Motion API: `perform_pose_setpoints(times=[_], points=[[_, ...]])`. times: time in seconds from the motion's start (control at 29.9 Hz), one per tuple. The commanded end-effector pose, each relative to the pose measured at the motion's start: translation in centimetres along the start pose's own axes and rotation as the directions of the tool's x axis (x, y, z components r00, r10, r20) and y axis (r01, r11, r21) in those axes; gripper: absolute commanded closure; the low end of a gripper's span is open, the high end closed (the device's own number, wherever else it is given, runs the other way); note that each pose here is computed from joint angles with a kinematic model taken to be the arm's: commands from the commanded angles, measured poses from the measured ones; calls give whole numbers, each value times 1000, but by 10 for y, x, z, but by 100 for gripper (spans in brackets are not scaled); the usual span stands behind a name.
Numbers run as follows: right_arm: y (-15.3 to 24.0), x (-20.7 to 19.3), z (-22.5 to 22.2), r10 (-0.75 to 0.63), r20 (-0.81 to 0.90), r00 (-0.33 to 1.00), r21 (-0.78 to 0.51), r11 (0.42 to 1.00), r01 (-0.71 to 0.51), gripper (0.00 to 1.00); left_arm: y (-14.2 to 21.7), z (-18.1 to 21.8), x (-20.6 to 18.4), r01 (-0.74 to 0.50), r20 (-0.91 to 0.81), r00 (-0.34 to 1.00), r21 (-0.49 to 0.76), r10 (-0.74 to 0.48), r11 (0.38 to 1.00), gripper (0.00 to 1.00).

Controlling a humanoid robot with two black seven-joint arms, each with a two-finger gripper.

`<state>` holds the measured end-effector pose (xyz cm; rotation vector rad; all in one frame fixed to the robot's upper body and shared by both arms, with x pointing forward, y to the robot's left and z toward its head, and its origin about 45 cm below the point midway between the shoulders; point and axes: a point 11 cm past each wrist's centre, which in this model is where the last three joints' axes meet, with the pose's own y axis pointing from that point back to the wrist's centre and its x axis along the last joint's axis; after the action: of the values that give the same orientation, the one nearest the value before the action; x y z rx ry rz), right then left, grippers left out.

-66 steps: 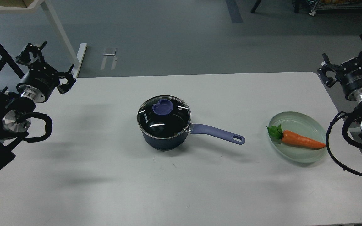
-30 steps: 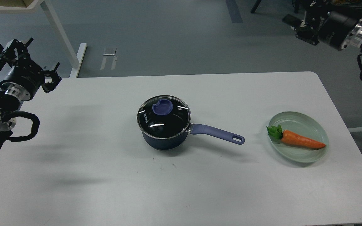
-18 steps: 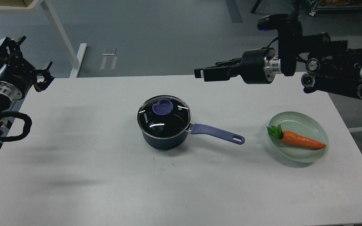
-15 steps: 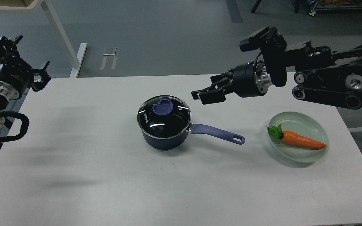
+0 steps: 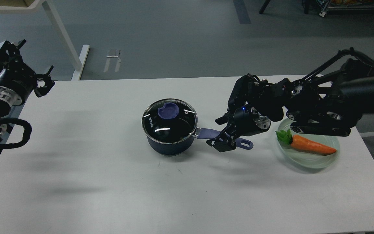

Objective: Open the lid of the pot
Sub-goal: 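Reach the right gripper to the purple pot handle and grasp it, then reach the left gripper over the pot and grasp the purple lid knob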

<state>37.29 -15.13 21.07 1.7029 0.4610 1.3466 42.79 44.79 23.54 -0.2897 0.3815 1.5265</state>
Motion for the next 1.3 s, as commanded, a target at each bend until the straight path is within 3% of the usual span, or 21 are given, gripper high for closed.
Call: perform_pose_setpoints(times=[0.0, 0.33, 0.74, 0.9, 1.14, 1.27], points=[[-3, -13, 1, -21, 21, 1000, -2, 1000, 21, 28, 0, 1, 0, 7, 4, 1000, 1, -7, 1000, 1], [-5, -15, 0, -14, 36, 999, 1, 1000, 14, 40, -3, 5, -8, 54, 80, 995, 16, -56, 998, 1], [-3, -17, 2, -13, 48, 999, -2, 1000, 13, 74, -15, 12, -32, 140, 237, 960, 48, -147, 989, 1], [-2, -17, 2, -12, 49, 999, -4, 1000, 13, 80, -29, 25, -59, 213, 356, 908, 59, -220, 975, 1], [-3, -17, 0, -12, 52, 999, 3, 1000, 12, 80, -42, 18, -147, 431, 601, 669, 166, -438, 887, 1], [-3, -17, 1, -10, 53, 999, 1, 1000, 10, 80, -28, -4, -202, 548, 750, 403, 261, -524, 795, 1]])
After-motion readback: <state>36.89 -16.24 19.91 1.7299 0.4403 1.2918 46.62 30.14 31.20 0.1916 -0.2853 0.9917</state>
